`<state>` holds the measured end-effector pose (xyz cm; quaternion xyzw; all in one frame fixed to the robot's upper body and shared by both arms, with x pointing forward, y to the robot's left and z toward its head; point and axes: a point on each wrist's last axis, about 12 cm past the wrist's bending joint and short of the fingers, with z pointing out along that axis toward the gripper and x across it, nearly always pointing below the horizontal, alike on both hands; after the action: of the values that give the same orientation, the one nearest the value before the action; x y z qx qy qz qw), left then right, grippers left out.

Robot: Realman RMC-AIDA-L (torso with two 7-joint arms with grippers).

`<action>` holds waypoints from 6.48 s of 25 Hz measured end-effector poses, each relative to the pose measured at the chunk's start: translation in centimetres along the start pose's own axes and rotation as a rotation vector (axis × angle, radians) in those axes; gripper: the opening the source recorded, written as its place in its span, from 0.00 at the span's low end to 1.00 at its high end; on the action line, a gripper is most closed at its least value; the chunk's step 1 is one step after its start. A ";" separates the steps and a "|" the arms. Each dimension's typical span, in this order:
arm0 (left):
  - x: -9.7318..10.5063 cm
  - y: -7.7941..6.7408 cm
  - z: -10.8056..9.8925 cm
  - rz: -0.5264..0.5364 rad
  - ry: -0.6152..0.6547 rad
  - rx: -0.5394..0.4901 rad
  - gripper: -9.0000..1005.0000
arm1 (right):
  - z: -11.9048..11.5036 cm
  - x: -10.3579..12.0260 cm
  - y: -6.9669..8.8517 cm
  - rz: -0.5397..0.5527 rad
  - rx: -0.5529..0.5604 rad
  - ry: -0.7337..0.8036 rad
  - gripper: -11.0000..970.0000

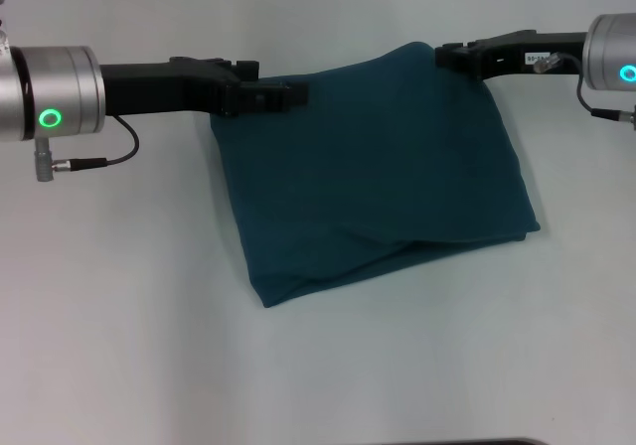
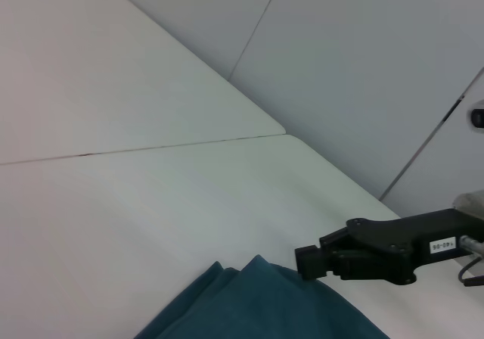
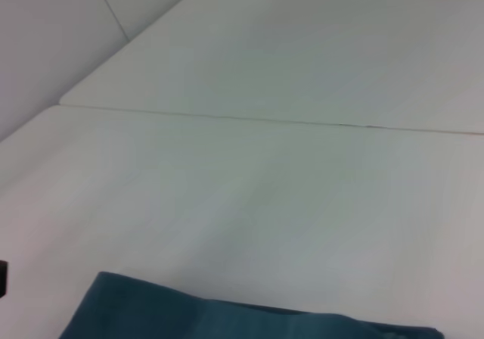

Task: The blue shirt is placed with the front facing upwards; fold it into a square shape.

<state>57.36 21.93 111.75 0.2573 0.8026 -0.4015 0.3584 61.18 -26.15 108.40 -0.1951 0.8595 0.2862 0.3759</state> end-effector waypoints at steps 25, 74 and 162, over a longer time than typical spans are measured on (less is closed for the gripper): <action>0.0 0.1 0.0 0.002 -0.002 -0.005 0.94 | 2.7 -0.9 1.7 -0.093 -0.017 0.005 0.11; 2.0 -0.5 -1.8 -0.148 0.047 0.101 0.95 | -8.5 3.8 -1.0 -0.027 -0.132 -0.120 0.51; 5.2 -1.5 -2.7 -0.058 0.185 0.218 0.95 | -6.1 5.5 2.1 -0.215 -0.391 0.026 0.69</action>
<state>52.13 24.01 109.50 0.3072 0.7909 -0.4712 0.2412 53.31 -29.12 108.31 -0.3584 0.7667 0.4033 0.3479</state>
